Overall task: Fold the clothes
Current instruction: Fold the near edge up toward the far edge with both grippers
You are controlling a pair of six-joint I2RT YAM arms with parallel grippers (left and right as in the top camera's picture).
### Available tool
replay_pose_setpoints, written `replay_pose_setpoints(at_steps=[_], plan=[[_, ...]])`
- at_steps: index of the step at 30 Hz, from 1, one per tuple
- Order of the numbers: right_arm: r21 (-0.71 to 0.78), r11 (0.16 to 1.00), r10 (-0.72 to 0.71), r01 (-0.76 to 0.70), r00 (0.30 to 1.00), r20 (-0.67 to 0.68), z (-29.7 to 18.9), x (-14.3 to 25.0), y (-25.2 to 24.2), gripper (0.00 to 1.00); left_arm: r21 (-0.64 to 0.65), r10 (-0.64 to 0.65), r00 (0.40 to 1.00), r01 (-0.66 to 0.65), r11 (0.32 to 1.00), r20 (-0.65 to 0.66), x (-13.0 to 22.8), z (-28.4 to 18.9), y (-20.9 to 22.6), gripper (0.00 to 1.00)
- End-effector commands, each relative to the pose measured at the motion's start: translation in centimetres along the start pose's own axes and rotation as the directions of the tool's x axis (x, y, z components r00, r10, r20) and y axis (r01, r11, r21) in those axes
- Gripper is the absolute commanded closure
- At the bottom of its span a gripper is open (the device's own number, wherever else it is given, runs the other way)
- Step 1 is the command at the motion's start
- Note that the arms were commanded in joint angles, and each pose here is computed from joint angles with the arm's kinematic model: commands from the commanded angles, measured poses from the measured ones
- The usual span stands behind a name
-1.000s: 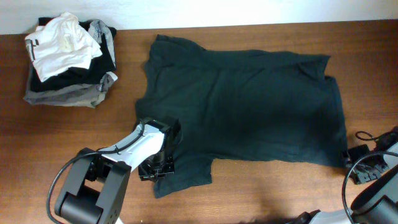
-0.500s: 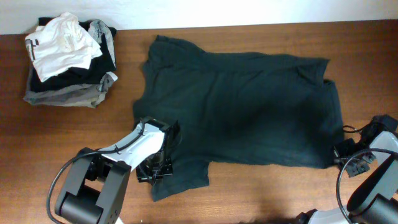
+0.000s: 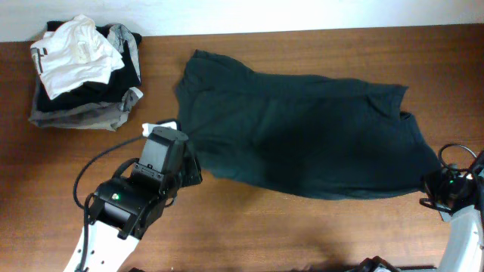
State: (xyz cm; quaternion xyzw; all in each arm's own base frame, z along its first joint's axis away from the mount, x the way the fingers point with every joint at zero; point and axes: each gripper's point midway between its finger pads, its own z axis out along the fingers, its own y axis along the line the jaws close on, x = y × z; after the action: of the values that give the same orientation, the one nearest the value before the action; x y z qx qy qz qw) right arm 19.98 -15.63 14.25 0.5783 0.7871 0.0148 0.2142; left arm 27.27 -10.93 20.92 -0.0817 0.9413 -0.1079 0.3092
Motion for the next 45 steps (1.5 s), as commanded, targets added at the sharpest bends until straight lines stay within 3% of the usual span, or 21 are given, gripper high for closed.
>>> replay_pose_setpoints(at_steps=[1,3,7,13,18,19,20,21,23,25,27,28,29,30,33,37,40,45], plan=[[-0.052,0.999,0.001,-0.001,1.0,-0.005,0.5,-0.6,1.5,0.96,-0.036,-0.026,0.988,0.032,0.999,0.152,-4.0,0.8,-0.2,0.99],[-0.115,0.993,-0.003,0.0,1.0,-0.026,1.8,-1.2,3.1,0.96,-0.05,-0.011,0.978,0.022,0.999,0.21,-6.0,2.7,-0.9,0.99],[-0.193,0.981,-0.014,0.005,0.999,-0.045,4.5,-2.5,5.4,0.96,-0.064,0.008,0.979,0.005,0.998,0.202,-6.9,9.4,-2.5,0.99],[-0.336,0.926,-0.166,0.17,0.985,0.041,9.6,-2.9,13.2,0.96,-0.061,0.052,0.973,-0.039,0.997,0.225,-7.3,17.5,-3.8,0.98],[-0.213,0.958,-0.173,0.194,0.978,0.114,12.9,-3.1,13.4,0.96,-0.197,0.058,0.964,-0.006,0.98,0.261,-7.6,19.7,-1.0,0.78],[-0.18,0.965,-0.167,0.191,0.976,0.14,12.9,-3.8,12.9,0.91,-0.222,0.052,0.965,0.007,0.975,0.255,-7.7,20.2,0.2,0.57],[-0.174,0.964,-0.175,0.202,0.972,0.155,12.7,-4.2,13.0,0.39,-0.246,0.068,0.968,-0.006,0.969,0.243,-7.8,20.6,1.2,0.18],[-0.171,0.963,-0.183,0.209,0.97,0.158,12.4,-4.6,13.1,0.01,-0.269,0.11,0.967,-0.045,0.962,0.23,-8.0,20.7,2.0,0.01],[-0.138,0.954,-0.247,0.267,0.958,0.145,11.0,-5.7,13.3,0.01,-0.294,0.134,0.962,-0.06,0.954,0.237,-9.4,19.4,3.1,0.01],[-0.093,0.961,-0.25,0.259,0.963,0.099,8.4,-7.2,13.0,0.01,-0.288,0.1,0.963,-0.024,0.957,0.252,-11.6,15.3,4.1,0.01],[-0.085,0.963,-0.255,0.256,0.967,0.021,6.1,-7.0,12.7,0.01,-0.231,0.081,0.975,-0.032,0.972,0.206,-11.5,12.0,3.7,0.01],[-0.127,0.944,-0.31,0.305,0.951,-0.024,5.7,-6.0,13.2,0.0,-0.158,0.072,0.985,-0.047,0.986,0.157,-10.5,11.2,2.8,0.08],[-0.177,0.921,-0.368,0.348,0.925,-0.093,5.9,-4.1,13.2,0.2,-0.097,0.071,0.994,-0.063,0.993,0.083,-8.9,11.5,2.0,0.28],[-0.159,0.925,-0.369,0.346,0.917,-0.152,6.5,-2.7,12.1,0.45,-0.052,0.071,0.997,-0.071,0.996,-0.01,-6.8,12.6,1.5,0.42],[-0.115,0.933,-0.359,0.34,0.896,-0.261,9.2,0.2,9.7,0.82,-0.009,0.065,0.98,-0.068,0.998,-0.187,-2.8,16.2,1.3,0.73],[-0.095,0.937,-0.347,0.335,0.88,-0.325,12.9,1.9,8.5,0.91,-0.043,0.055,0.947,-0.072,0.996,-0.315,0.9,20.7,2.7,0.8],[-0.073,0.94,-0.335,0.333,0.865,-0.374,15.2,2.8,7.7,0.92,-0.061,0.049,0.933,-0.075,0.995,-0.358,2.4,22.8,3.4,0.82],[-0.047,0.934,-0.337,0.354,0.83,-0.444,18.7,4.3,6.3,0.96,-0.112,-0.008,0.926,-0.037,0.993,-0.376,2.8,24.4,6.1,0.82]])
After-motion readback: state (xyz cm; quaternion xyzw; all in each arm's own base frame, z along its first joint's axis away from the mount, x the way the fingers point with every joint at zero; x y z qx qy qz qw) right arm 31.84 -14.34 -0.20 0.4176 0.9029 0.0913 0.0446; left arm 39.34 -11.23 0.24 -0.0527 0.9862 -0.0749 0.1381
